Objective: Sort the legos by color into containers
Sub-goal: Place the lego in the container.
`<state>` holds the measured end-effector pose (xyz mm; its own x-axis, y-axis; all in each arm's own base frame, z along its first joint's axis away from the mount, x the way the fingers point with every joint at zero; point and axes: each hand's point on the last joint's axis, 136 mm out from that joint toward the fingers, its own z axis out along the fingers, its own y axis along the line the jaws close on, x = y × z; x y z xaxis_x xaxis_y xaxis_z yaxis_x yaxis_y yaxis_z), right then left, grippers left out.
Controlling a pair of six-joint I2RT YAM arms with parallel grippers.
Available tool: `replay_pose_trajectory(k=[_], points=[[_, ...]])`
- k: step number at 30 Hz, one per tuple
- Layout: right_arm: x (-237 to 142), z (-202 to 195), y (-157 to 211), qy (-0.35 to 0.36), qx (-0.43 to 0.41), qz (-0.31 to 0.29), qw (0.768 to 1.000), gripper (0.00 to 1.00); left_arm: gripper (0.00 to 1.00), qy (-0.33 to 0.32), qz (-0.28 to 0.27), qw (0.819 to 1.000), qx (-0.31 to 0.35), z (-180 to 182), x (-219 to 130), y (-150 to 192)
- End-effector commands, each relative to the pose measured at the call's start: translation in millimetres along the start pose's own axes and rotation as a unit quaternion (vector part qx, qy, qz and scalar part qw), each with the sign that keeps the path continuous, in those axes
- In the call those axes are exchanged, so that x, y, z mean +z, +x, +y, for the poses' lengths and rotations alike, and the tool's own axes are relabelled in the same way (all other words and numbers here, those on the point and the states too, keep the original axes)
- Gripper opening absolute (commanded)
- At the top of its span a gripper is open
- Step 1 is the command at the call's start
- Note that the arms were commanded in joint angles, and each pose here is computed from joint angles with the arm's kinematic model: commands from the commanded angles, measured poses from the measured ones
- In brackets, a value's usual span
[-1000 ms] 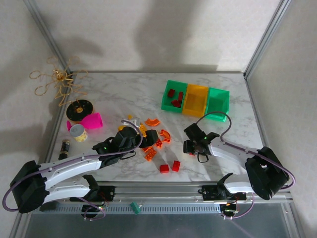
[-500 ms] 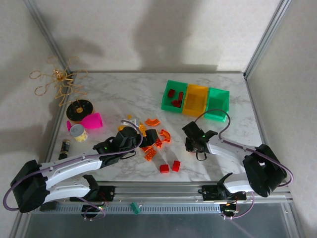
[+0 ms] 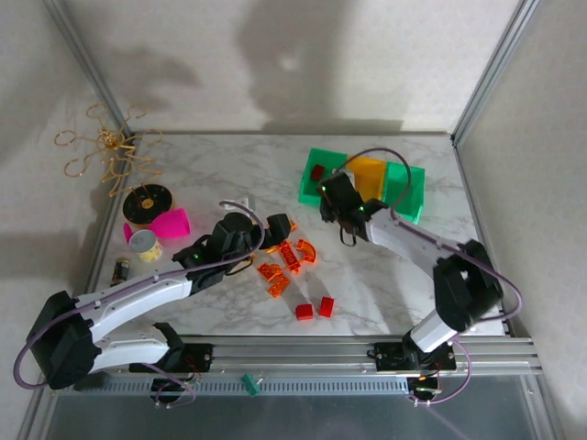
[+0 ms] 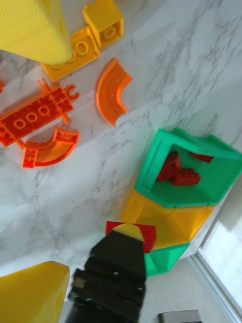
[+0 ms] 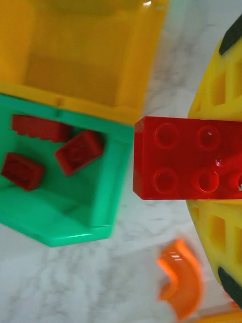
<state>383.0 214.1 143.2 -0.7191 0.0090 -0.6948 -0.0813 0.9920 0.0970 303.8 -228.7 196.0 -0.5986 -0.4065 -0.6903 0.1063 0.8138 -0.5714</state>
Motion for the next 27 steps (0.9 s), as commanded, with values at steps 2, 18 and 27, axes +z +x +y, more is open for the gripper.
replay_pose_trajectory(k=[2, 18, 27], points=[[35.6, 7.8, -53.3, 0.0, -0.008, -0.046, 0.999, 0.28, 1.0, 0.0, -0.016, 1.0, 0.001, 0.9, 8.1, -22.1], [73.7, 18.9, -106.1, 0.001, -0.023, -0.054, 0.998, 0.55, 1.0, -0.01, -0.02, 1.0, -0.007, 15.2, 10.4, -38.2], [8.7, 23.7, -35.1, -0.051, -0.032, -0.002, 0.998, 0.64, 1.0, -0.006, 0.011, 1.0, -0.016, 22.7, -4.4, -14.1]])
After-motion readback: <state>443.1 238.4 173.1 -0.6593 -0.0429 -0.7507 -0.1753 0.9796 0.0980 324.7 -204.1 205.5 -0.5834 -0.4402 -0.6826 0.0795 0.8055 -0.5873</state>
